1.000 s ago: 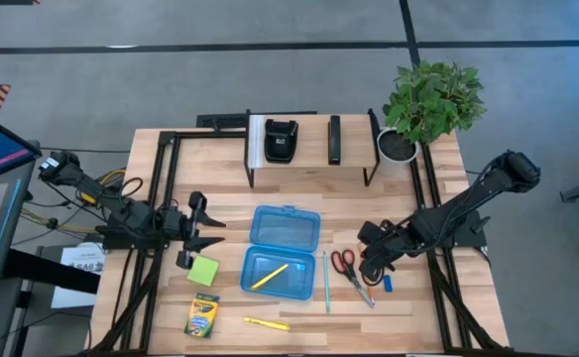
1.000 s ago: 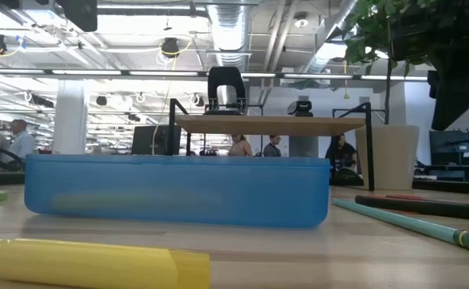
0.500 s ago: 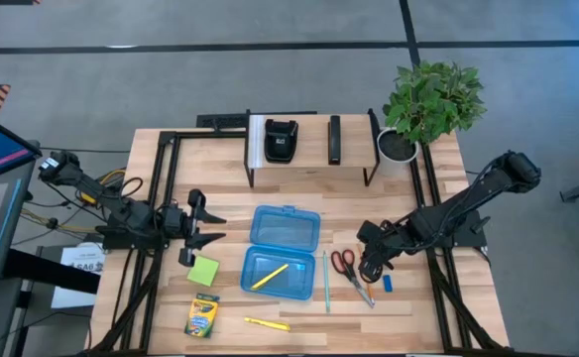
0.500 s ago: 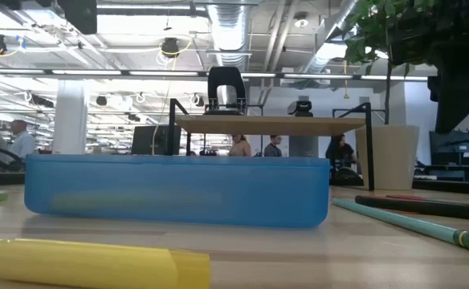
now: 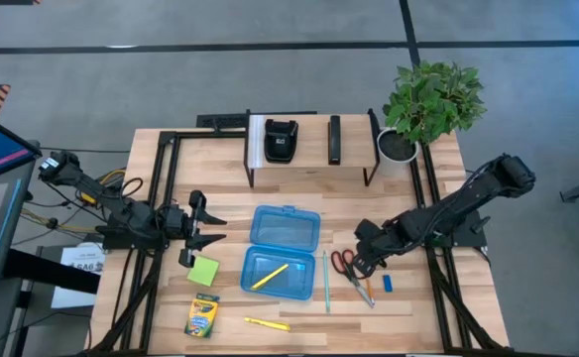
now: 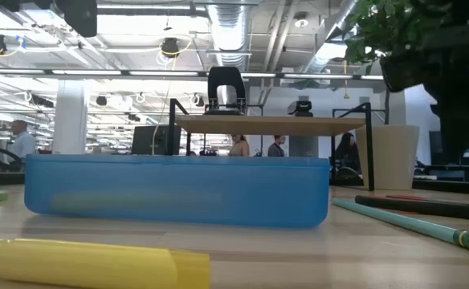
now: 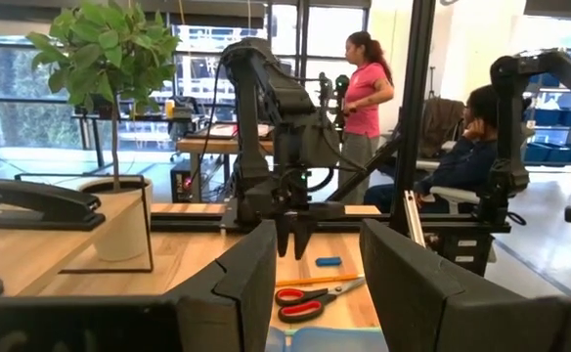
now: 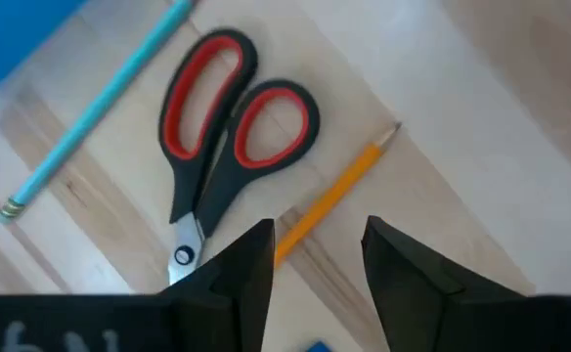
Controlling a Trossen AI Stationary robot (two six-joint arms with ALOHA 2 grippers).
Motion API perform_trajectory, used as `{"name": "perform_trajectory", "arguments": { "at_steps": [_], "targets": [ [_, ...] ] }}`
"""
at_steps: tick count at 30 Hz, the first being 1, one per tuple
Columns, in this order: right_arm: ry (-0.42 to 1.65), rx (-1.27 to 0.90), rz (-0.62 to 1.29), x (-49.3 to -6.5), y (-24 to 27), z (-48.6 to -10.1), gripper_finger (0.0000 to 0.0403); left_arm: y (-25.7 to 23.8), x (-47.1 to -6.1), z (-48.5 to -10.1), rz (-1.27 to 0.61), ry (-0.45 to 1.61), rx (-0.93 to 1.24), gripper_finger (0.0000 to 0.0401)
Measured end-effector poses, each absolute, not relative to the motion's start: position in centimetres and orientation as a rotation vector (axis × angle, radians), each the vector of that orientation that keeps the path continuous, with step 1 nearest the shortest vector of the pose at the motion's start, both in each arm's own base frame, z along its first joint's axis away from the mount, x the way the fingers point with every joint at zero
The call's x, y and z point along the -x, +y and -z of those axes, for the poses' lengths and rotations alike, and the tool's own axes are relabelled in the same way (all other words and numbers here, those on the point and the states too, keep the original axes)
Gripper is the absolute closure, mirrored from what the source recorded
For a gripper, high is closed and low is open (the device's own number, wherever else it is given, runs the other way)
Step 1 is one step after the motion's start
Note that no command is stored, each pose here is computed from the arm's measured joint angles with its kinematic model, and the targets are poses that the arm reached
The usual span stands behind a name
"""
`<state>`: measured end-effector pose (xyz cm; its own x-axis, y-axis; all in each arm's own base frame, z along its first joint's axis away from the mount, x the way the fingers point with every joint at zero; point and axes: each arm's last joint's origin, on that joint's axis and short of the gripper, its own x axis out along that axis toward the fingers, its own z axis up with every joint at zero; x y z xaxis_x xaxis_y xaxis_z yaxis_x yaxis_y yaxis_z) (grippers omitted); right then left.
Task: Pack school essentials
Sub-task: Put the orange pencil into the blue supply box
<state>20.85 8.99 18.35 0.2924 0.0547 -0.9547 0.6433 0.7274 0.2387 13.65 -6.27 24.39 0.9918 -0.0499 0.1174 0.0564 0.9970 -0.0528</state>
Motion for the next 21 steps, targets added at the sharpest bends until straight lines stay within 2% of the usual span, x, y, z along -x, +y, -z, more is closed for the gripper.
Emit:
{"name": "perform_trajectory", "arguments": {
  "at_steps": [12,21],
  "targets": [
    [1.322,-0.692,0.471,-22.0,11.1,-14.8,0.0231,-6.3,-13.6,-24.4,0.056,-0.116,0.066,0.0264],
    [1.37,-0.664,0.526,-22.3,11.7,-13.0,0.0248,-6.3,-13.7,-24.4,0.056,-0.116,0.075,0.0264]
  ]
}}
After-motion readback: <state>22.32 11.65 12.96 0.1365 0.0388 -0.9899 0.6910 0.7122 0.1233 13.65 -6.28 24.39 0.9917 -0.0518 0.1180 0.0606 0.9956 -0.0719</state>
